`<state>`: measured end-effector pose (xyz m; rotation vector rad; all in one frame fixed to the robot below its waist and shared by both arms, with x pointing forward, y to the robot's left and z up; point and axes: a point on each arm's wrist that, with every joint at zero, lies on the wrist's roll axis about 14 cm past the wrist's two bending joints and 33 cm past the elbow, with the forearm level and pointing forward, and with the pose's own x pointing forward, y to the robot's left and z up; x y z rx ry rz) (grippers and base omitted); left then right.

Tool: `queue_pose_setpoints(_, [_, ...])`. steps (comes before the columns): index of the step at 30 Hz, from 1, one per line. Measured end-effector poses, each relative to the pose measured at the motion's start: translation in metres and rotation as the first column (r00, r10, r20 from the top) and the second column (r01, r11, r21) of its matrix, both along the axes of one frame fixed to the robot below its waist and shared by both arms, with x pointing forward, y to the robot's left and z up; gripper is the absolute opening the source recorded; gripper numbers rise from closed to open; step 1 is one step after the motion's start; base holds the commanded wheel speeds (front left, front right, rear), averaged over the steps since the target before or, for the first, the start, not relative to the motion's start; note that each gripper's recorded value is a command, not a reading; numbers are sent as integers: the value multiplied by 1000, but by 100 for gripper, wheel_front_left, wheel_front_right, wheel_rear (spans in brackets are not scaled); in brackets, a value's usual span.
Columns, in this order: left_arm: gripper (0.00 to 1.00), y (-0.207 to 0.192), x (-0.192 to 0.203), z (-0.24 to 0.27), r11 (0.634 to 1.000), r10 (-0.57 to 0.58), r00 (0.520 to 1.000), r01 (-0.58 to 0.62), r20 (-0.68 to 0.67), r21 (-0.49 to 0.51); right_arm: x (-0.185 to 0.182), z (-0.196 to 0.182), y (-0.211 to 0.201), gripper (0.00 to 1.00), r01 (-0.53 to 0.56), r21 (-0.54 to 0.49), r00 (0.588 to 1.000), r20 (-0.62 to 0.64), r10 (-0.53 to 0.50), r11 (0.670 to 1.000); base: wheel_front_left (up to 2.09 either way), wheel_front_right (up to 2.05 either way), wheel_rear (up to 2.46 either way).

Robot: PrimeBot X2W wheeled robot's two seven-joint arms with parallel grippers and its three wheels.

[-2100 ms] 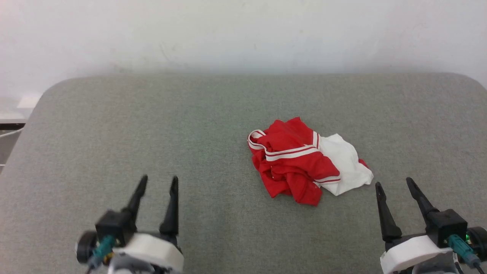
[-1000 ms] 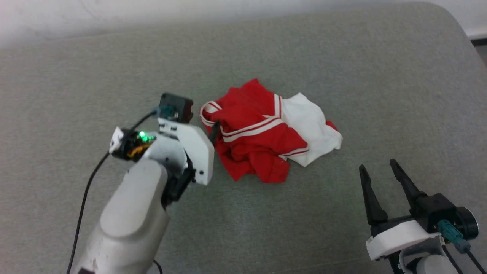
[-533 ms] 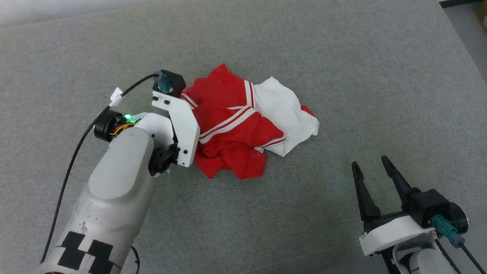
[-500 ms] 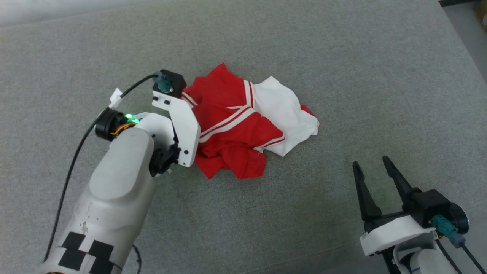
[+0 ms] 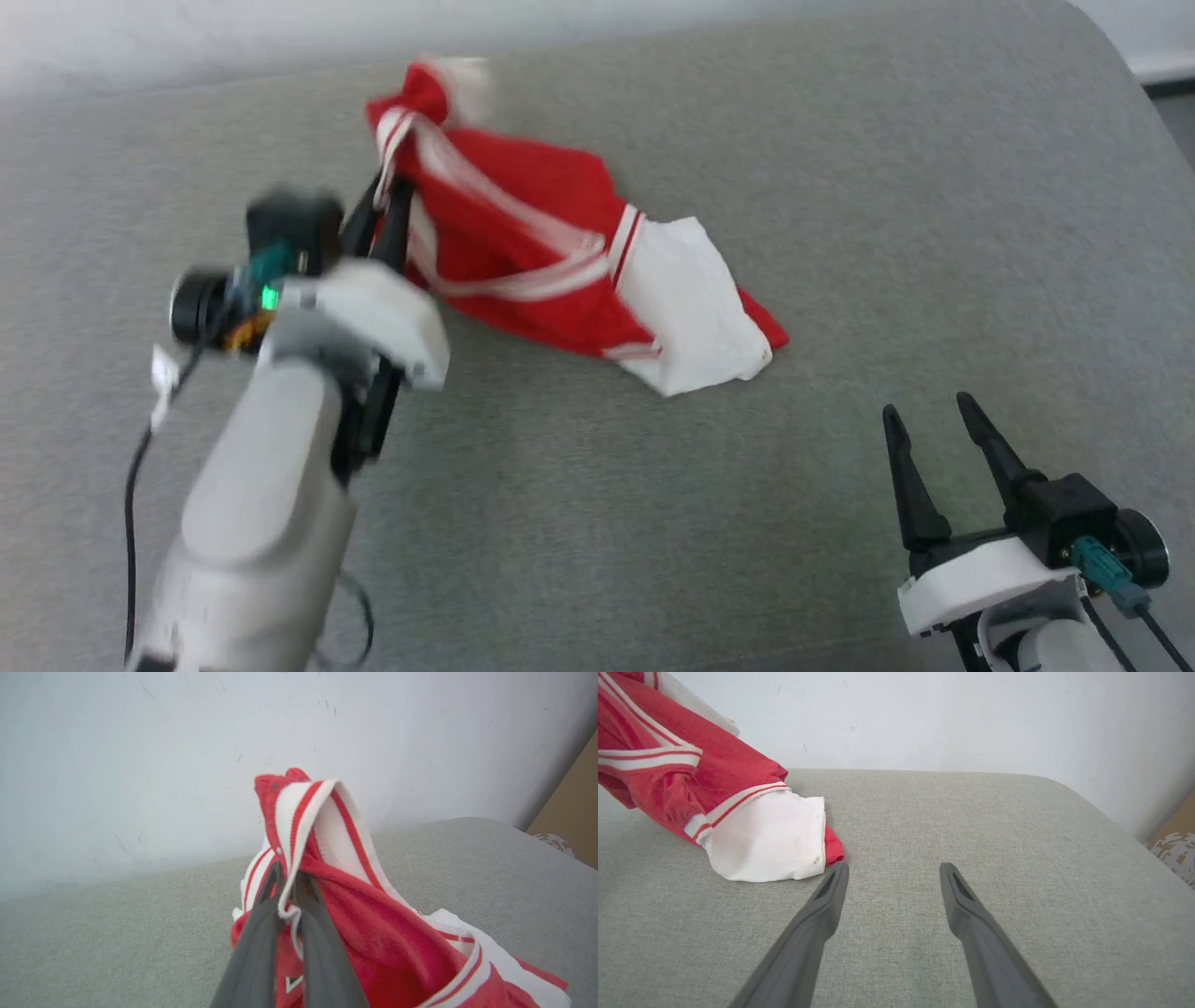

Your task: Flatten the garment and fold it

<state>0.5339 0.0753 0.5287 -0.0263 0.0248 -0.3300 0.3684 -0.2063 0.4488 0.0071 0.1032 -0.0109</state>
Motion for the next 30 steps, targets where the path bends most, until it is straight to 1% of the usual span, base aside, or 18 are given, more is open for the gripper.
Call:
queue_pose_setpoints(3, [0, 29, -30, -21, 997, 74, 997, -74, -27, 9, 1, 3, 9, 100, -27, 6, 1000, 11, 27, 1000, 0, 0, 0])
queue_pose_setpoints(5, [0, 44, -56, -49, 994, 113, 987, -112, -110, 15, 2, 5, 14, 100, -44, 7, 999, 17, 44, 999, 0, 0, 0])
queue_pose_setpoints(7, [0, 52, -89, -82, 991, 134, 966, -132, -223, 24, 3, 7, 19, 100, -59, 5, 998, 20, 59, 998, 0, 0, 0])
queue_pose_setpoints(8, [5, 54, -105, -97, 990, 143, 950, -139, -276, 36, 3, 8, 21, 100, -67, 6, 998, 22, 67, 998, 0, 0, 0])
queue_pose_setpoints(10, [100, 58, -135, -126, 988, 155, 911, -140, -383, 67, 5, 10, 29, 100, -91, 2, 996, 23, 90, 996, 0, 0, 0])
queue_pose_setpoints(12, [100, 64, -152, -137, 985, 173, 893, -154, -416, 78, 6, 13, 35, 100, -110, -1, 994, 29, 110, 994, 0, 0, 0])
queue_pose_setpoints(15, [100, 73, -156, -128, 979, 204, 904, -197, -376, 58, 8, 17, 39, 100, -123, -10, 992, 35, 123, 992, 0, 0, 0])
queue_pose_setpoints(19, [100, 77, -150, -91, 972, 226, 950, -236, -215, -21, 11, 22, 44, 100, -144, -36, 989, 29, 145, 989, 0, 0, 0])
queue_pose_setpoints(22, [100, 85, -150, -66, 969, 242, 965, -246, -101, -32, 15, 23, 59, 100, -192, -55, 981, -6, 192, 980, 0, 0, 0])
queue_pose_setpoints(25, [100, 97, -151, -39, 960, 276, 961, -276, -6, -53, 19, 22, 79, 100, -265, -72, 963, -68, 260, 962, 0, 0, 0])
queue_pose_setpoints(27, [100, 106, -153, -22, 953, 303, 951, -301, 55, -46, 24, 22, 92, 100, -319, -73, 944, -115, 310, 945, 0, 0, 0])
queue_pose_setpoints(30, [100, 120, -162, -11, 940, 340, 935, -338, 101, -35, 27, 13, 112, 100, -422, -98, 893, -218, 394, 901, 0, 0, 0])
